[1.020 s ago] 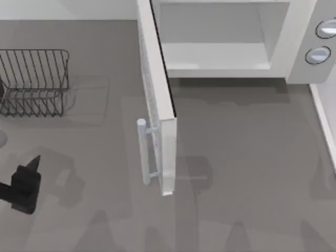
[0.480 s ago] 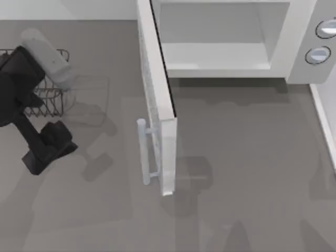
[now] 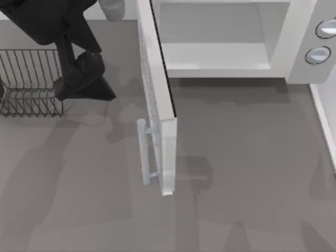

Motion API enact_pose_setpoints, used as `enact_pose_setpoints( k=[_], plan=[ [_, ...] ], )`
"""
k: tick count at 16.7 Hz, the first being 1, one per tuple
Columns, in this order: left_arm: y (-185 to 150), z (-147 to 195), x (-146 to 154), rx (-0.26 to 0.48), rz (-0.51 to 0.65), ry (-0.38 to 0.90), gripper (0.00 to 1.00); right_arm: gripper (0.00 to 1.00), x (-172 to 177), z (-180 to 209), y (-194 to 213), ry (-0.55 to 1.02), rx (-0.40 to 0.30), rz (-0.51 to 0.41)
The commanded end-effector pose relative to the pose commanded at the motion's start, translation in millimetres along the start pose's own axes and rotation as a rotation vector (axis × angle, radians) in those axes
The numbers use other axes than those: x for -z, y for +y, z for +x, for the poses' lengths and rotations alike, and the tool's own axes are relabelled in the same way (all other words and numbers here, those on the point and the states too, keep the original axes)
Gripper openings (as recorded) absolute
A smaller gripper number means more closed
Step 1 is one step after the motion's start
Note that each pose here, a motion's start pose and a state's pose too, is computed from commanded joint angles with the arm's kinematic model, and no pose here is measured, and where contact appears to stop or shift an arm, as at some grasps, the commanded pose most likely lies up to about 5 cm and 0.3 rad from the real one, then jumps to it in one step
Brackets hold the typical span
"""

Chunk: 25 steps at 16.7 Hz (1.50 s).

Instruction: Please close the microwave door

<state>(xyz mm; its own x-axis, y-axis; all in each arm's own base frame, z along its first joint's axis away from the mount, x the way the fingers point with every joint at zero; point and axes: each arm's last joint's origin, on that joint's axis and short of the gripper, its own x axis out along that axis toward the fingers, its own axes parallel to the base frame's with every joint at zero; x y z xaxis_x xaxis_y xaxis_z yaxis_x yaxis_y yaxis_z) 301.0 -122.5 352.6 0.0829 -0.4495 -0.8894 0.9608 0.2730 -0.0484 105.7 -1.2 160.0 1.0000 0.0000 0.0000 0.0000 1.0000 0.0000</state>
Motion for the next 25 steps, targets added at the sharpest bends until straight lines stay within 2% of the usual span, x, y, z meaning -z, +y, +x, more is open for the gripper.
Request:
enact_pose_setpoints(
  k=[5, 12, 22, 25],
  plan=[
    [8, -12, -27, 0.014, 0.116, -0.051, 1.00, 1.00, 0, 0, 0, 0.000, 0.000, 0.000],
    [9, -13, -28, 0.008, 0.121, -0.057, 1.00, 1.00, 0, 0, 0, 0.000, 0.000, 0.000],
    [8, 62, -33, 0.012, 0.125, -0.057, 1.00, 1.00, 0, 0, 0, 0.000, 0.000, 0.000],
    [7, 67, -33, 0.013, 0.125, -0.056, 1.00, 1.00, 0, 0, 0, 0.000, 0.000, 0.000]
  ],
)
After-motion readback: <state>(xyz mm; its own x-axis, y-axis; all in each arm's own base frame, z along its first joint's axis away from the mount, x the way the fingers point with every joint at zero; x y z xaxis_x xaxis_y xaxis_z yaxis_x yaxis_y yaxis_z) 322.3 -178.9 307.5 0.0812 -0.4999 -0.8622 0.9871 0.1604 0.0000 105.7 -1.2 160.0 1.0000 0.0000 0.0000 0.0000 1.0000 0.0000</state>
